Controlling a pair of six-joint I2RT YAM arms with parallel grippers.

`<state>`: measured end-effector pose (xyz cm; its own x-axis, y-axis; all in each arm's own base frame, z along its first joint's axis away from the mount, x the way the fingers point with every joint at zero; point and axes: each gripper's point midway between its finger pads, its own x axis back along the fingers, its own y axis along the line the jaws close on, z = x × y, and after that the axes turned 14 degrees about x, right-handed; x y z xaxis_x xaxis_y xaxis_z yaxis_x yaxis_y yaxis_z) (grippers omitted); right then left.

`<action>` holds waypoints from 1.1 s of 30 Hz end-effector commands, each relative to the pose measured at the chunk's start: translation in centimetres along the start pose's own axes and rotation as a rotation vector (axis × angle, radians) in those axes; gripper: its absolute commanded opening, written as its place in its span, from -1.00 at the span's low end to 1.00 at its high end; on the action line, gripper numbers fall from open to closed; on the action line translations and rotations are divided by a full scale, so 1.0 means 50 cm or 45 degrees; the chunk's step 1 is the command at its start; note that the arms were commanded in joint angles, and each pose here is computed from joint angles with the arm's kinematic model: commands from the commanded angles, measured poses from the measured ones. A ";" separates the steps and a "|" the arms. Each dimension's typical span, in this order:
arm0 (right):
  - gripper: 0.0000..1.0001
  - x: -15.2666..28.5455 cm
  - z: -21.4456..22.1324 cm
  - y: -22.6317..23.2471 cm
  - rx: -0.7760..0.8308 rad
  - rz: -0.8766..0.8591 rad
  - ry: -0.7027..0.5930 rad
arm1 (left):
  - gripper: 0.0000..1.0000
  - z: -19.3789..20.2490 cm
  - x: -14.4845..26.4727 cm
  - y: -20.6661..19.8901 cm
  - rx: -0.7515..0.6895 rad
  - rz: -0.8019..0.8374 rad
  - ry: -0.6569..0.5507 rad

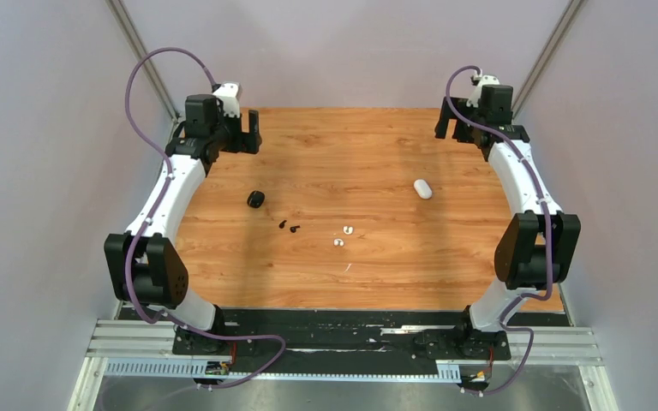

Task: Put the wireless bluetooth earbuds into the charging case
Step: Pick up the charging case from the center of the board.

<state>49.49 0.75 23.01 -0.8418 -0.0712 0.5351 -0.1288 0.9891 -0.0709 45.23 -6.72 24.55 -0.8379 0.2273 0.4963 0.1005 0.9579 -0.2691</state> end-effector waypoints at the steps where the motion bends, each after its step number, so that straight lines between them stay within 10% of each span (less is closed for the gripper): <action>1: 1.00 0.000 -0.001 0.016 0.002 -0.050 -0.025 | 0.95 0.006 0.014 -0.015 -0.009 0.041 0.017; 17: 0.65 -0.071 0.266 0.072 0.283 -0.357 0.438 | 0.92 0.092 0.002 -0.036 0.051 0.151 0.195; 33: 0.44 -0.113 0.345 0.128 0.379 -0.476 0.562 | 0.93 0.114 0.001 -0.027 0.053 0.132 0.222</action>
<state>43.61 3.62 4.15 -0.4083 -0.2592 0.8753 -0.5121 0.8588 0.0154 41.82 -8.72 19.03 -0.6988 0.3447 0.6268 0.1384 0.9248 -0.3543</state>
